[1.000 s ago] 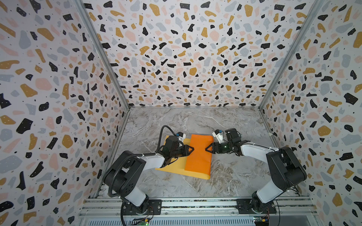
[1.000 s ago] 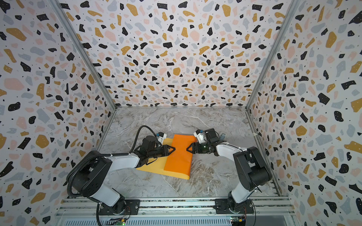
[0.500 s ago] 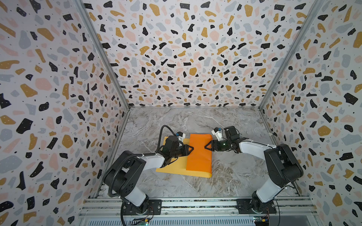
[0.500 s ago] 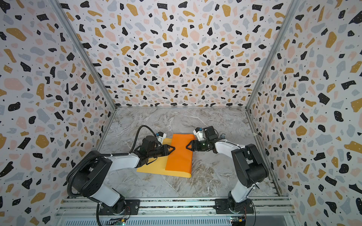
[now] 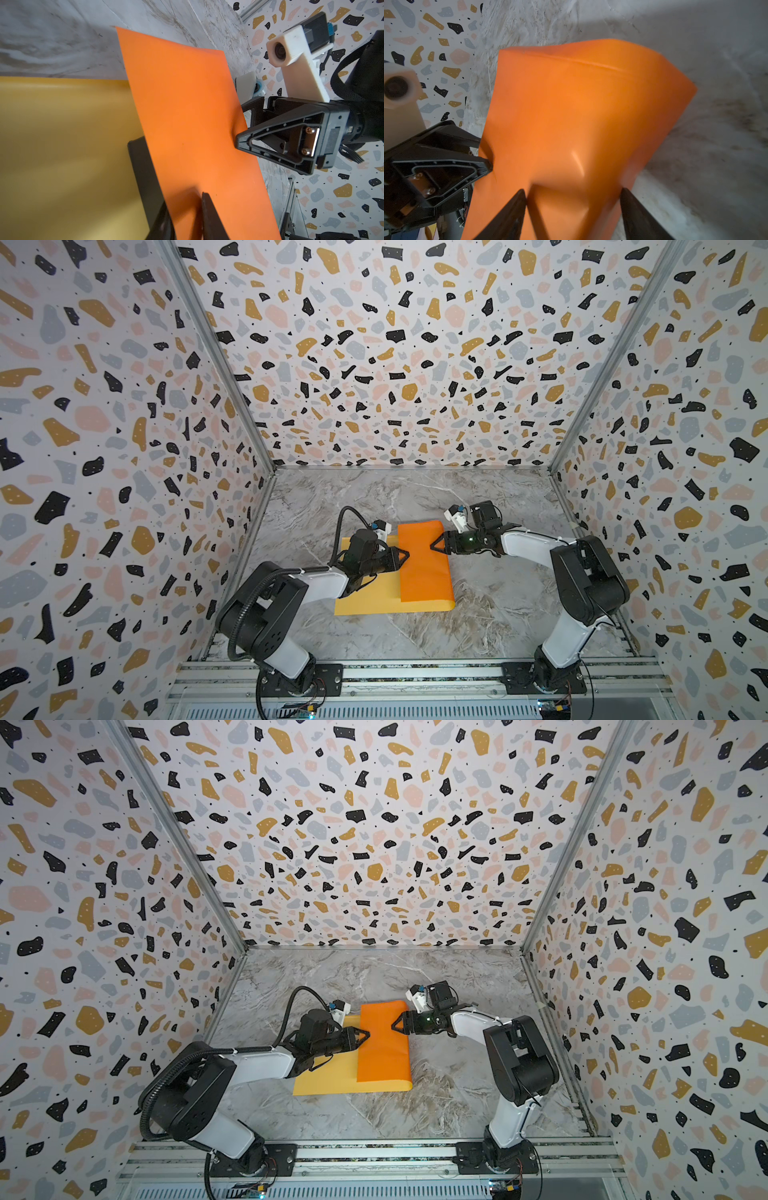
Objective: Wrap a gift box in wrapping paper
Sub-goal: Move the gift box to the center of the table.
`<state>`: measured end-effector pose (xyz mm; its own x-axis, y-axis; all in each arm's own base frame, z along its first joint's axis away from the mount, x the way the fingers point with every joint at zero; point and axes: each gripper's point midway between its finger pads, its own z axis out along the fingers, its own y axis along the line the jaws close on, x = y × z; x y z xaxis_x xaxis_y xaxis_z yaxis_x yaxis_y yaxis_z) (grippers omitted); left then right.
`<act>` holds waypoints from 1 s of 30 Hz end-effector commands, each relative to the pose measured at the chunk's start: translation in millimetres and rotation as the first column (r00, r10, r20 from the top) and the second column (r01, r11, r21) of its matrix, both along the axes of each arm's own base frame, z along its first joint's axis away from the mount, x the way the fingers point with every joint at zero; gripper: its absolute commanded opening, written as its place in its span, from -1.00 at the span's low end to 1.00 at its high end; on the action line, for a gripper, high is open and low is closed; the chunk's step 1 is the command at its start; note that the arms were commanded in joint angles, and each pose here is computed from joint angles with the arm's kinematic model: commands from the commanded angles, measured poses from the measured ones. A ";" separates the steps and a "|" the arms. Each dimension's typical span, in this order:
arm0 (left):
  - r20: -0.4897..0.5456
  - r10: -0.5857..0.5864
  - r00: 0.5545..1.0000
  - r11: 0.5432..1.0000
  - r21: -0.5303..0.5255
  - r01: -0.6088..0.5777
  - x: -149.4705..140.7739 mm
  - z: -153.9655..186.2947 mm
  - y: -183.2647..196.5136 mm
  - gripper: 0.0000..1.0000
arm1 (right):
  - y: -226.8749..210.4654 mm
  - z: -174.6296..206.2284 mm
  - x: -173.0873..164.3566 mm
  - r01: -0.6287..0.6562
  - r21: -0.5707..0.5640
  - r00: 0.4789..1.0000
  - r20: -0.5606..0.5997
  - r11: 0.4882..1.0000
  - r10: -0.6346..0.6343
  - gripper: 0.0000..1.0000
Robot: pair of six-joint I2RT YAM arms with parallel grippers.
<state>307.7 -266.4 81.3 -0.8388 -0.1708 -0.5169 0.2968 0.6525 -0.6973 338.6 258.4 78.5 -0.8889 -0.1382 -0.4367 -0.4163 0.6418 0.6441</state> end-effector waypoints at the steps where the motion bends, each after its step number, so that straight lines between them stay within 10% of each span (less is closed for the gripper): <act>1: -0.169 0.004 0.986 0.989 0.150 0.021 -33.1 -59.6 20.6 -0.60 | 5.2 18.0 0.3 -0.040 0.016 0.998 0.039 0.999 0.040 0.45; 11: -0.162 0.013 0.987 0.984 0.176 0.016 -32.5 -62.6 24.7 -0.61 | -19.4 40.7 -4.5 0.020 -0.004 0.996 0.084 1.000 -0.019 0.77; 30: -0.160 0.010 0.987 0.985 0.172 0.018 -31.5 -60.4 23.5 -0.61 | -17.1 2.9 -23.2 -0.003 -0.036 1.000 0.006 0.999 0.004 0.74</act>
